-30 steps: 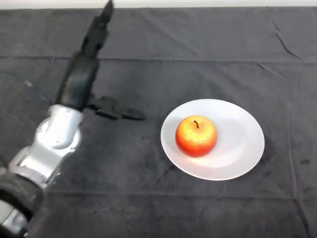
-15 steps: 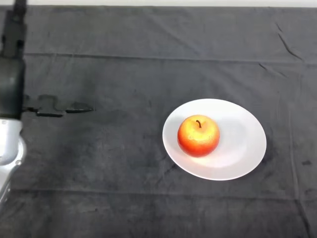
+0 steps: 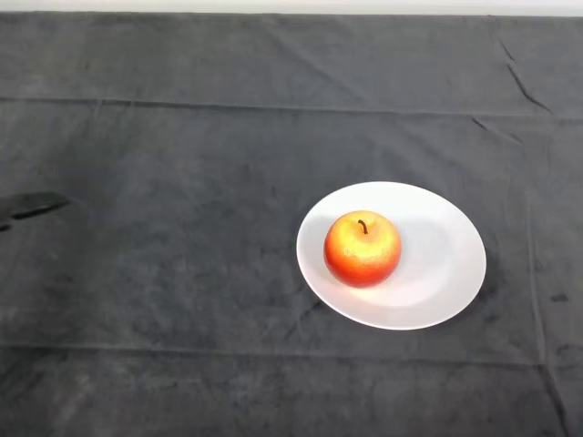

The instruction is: Move the apple to the plate

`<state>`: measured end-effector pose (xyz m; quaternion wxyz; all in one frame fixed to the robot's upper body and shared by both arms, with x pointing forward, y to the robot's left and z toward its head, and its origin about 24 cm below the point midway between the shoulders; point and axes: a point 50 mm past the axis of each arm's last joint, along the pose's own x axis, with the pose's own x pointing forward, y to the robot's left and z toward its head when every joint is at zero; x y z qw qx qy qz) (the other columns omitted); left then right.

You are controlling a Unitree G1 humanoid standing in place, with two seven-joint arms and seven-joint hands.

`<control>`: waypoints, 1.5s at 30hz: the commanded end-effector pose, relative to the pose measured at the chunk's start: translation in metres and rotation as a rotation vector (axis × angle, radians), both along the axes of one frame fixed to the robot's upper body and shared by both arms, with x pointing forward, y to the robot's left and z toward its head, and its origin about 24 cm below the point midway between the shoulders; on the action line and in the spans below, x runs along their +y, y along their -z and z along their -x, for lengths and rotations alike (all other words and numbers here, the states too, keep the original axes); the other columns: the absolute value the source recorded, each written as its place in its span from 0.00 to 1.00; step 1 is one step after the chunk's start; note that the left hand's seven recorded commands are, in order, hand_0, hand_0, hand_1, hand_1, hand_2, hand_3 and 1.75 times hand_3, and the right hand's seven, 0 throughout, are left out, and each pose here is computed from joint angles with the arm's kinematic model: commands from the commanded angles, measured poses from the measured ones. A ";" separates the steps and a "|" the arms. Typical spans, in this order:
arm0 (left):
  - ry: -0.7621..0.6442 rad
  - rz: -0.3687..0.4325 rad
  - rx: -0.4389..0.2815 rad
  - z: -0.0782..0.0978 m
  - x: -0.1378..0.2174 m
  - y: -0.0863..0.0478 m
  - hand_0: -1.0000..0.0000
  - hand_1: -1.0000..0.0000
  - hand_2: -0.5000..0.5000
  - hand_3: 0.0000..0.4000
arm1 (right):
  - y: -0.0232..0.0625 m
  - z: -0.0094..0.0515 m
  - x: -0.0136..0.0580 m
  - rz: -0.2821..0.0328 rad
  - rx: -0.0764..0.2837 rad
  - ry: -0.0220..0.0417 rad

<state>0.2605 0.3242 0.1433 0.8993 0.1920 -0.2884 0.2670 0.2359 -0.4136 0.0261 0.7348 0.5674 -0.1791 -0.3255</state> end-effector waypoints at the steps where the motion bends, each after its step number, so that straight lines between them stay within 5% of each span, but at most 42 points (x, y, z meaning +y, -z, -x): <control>1: -0.032 -0.045 -0.038 0.012 0.015 -0.013 1.00 1.00 0.50 0.00 | -0.0012 0.0025 -0.0013 0.008 -0.012 0.0145; 9: -0.140 0.021 -0.062 0.031 0.045 -0.006 1.00 1.00 0.50 0.00 | -0.0012 0.0025 -0.0013 0.008 -0.012 0.0146; 21: -0.213 0.082 -0.087 0.030 0.049 -0.001 1.00 1.00 0.50 0.00 | -0.0012 0.0025 -0.0014 0.007 -0.013 0.0149; 45: -0.195 0.080 -0.074 0.027 0.047 0.004 1.00 1.00 0.50 0.00 | -0.0012 0.0025 -0.0014 0.007 -0.013 0.0149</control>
